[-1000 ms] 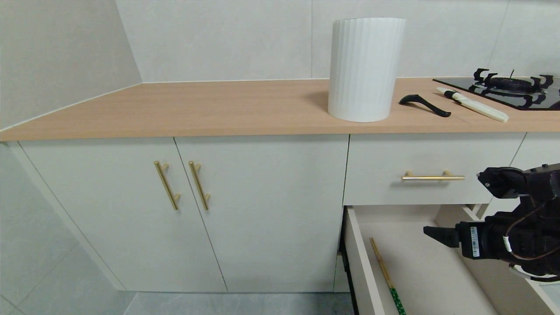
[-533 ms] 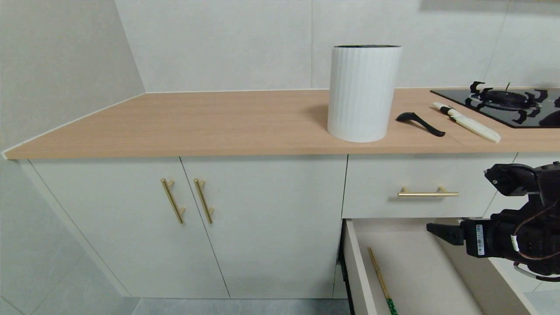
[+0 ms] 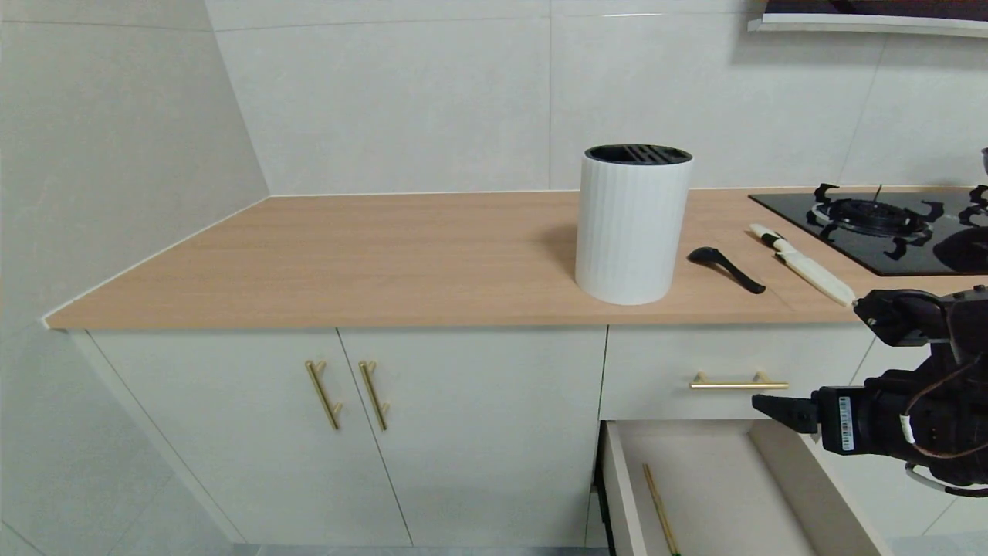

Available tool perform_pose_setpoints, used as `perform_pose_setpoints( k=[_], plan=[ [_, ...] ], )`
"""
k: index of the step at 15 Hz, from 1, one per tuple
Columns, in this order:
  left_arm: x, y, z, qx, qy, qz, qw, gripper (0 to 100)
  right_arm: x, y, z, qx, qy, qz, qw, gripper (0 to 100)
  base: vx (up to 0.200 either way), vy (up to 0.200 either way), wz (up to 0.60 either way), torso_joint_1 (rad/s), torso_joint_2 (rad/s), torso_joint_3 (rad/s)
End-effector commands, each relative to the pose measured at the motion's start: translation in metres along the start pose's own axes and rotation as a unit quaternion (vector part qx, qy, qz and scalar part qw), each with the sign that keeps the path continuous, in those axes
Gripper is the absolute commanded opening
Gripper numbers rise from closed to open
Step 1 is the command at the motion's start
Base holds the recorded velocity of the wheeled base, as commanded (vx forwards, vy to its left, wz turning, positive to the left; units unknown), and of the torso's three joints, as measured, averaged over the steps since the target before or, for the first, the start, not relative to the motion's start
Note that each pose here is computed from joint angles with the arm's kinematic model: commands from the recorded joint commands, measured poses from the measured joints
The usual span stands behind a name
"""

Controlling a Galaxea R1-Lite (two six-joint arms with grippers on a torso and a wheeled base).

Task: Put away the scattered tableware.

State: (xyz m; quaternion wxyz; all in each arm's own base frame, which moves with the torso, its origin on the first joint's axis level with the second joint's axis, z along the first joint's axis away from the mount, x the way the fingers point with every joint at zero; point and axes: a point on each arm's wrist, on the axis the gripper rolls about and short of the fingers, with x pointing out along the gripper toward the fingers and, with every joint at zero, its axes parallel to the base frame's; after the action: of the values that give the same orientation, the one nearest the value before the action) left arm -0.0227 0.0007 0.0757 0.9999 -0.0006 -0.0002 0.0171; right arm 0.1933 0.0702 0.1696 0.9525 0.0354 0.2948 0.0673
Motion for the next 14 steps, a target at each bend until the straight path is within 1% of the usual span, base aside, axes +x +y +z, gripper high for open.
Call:
perform_pose_setpoints(
  k=[1,6,10,11,13,14],
  plan=[
    [0.000,0.000,0.000,0.000,0.000,0.001,1.0000,100,0.001,0.000,0.000,0.000,0.001,0.000,1.000,100,0.000,0.000,0.00,0.198,-0.48,-0.271],
    [0.000,0.000,0.000,0.000,0.000,0.001,1.0000,100,0.005,0.000,-0.004,-0.017,0.013,-0.002,1.000,100,0.000,0.000,0.00,0.201,-0.45,-0.258],
    [0.000,0.000,0.000,0.000,0.000,0.001,1.0000,100,0.010,0.001,-0.006,-0.020,0.021,-0.004,1.000,100,0.000,0.000,0.00,0.036,-0.08,-0.037],
    [0.000,0.000,0.000,0.000,0.000,0.001,1.0000,100,0.010,0.001,-0.004,-0.019,0.018,-0.004,1.000,100,0.000,0.000,0.00,0.000,0.00,0.000],
    [0.000,0.000,0.000,0.000,0.000,0.001,1.0000,100,0.011,-0.002,0.008,-0.009,-0.002,-0.013,1.000,100,0.000,0.000,0.00,0.000,0.00,0.000],
    [0.000,0.000,0.000,0.000,0.000,0.001,1.0000,100,0.014,-0.006,0.020,0.000,-0.017,-0.022,1.000,100,0.000,0.000,0.00,0.000,0.00,0.000]
  ],
)
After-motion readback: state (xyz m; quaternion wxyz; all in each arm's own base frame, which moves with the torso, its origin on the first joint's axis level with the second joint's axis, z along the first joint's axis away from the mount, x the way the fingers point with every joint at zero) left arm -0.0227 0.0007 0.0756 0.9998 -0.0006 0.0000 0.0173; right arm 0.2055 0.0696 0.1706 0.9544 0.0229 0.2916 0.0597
